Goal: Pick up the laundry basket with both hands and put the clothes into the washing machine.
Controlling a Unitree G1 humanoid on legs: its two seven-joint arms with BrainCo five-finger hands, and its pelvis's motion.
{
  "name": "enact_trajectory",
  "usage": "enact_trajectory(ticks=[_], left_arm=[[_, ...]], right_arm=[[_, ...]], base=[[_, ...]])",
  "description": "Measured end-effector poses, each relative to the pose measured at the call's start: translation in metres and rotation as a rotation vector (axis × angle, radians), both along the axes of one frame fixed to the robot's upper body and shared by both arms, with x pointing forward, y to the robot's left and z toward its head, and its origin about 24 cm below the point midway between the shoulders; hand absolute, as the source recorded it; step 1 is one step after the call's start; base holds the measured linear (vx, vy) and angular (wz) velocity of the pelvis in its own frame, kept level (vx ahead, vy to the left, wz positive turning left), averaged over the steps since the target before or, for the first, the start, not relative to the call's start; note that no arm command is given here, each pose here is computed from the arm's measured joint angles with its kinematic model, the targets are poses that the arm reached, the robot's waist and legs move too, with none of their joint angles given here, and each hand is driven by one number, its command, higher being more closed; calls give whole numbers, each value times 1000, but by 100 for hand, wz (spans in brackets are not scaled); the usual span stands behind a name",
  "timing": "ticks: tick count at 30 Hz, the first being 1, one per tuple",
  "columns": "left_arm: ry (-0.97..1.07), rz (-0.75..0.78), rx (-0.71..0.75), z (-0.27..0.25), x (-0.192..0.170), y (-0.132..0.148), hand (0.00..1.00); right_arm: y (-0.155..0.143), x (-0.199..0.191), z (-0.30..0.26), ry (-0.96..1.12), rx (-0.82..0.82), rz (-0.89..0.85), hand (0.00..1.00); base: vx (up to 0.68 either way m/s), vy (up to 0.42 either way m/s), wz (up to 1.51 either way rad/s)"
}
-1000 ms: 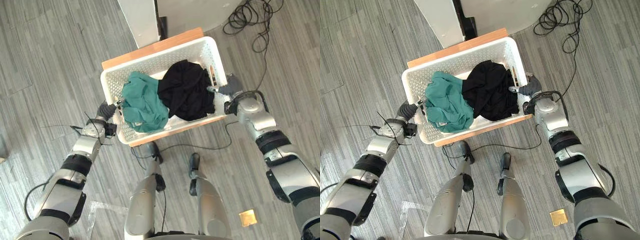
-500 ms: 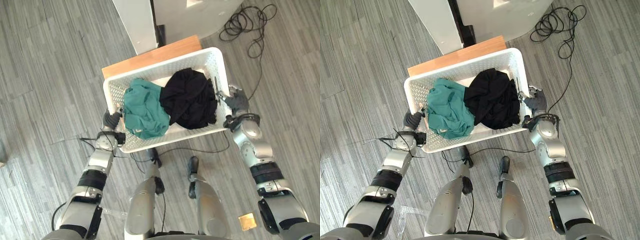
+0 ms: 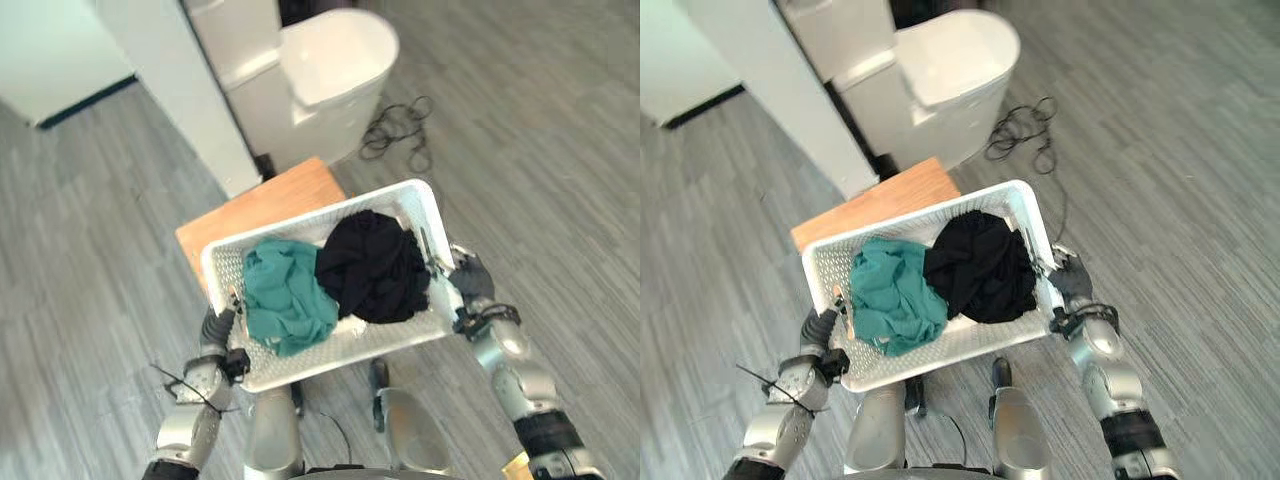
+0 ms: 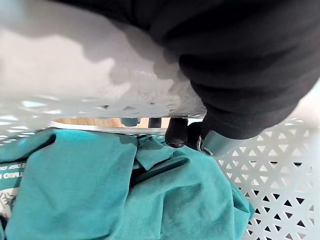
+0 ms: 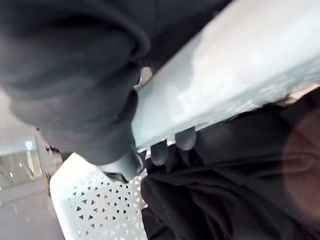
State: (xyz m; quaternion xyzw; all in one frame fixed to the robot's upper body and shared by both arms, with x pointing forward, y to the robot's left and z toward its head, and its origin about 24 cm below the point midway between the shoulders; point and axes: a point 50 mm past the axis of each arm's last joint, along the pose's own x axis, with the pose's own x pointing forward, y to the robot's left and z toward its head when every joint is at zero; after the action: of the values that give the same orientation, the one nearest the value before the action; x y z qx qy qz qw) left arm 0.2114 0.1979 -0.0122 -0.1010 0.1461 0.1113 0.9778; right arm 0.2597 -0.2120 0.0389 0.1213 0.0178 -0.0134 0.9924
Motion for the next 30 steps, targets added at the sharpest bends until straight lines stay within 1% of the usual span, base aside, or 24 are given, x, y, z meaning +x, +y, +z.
enact_trajectory(ticks=[4, 9, 13, 17, 19, 23, 28, 30], left_arm=[[4, -45, 7, -3, -5, 0, 100], [-10, -94, 40, -1, -4, -2, 100], [1, -70, 18, -5, -12, 3, 100], [6, -32, -2, -6, -26, 5, 100], [3, -5, 5, -5, -28, 11, 100], [-5, 14, 11, -2, -25, 14, 100], [5, 45, 13, -4, -26, 16, 100], [20, 73, -13, -8, -31, 13, 100]], right_arm=[[-3, -30, -15, 27, 45, -65, 100], [-6, -51, -27, 55, 80, -140, 100], [-1, -56, -26, 52, 57, -141, 100], [1, -51, -23, 45, 12, -121, 100], [9, -43, -22, 44, 18, -98, 100], [14, -31, -22, 43, 11, -79, 100], [20, -23, -21, 45, -9, -51, 100], [21, -16, -16, 34, -54, -18, 100]], base=[[-15, 281, -99], [-147, 290, -93], [-251, 204, -108], [-179, 113, -138], [-153, -25, -158], [-83, -135, -117], [-36, -307, -90], [-65, -339, -87]])
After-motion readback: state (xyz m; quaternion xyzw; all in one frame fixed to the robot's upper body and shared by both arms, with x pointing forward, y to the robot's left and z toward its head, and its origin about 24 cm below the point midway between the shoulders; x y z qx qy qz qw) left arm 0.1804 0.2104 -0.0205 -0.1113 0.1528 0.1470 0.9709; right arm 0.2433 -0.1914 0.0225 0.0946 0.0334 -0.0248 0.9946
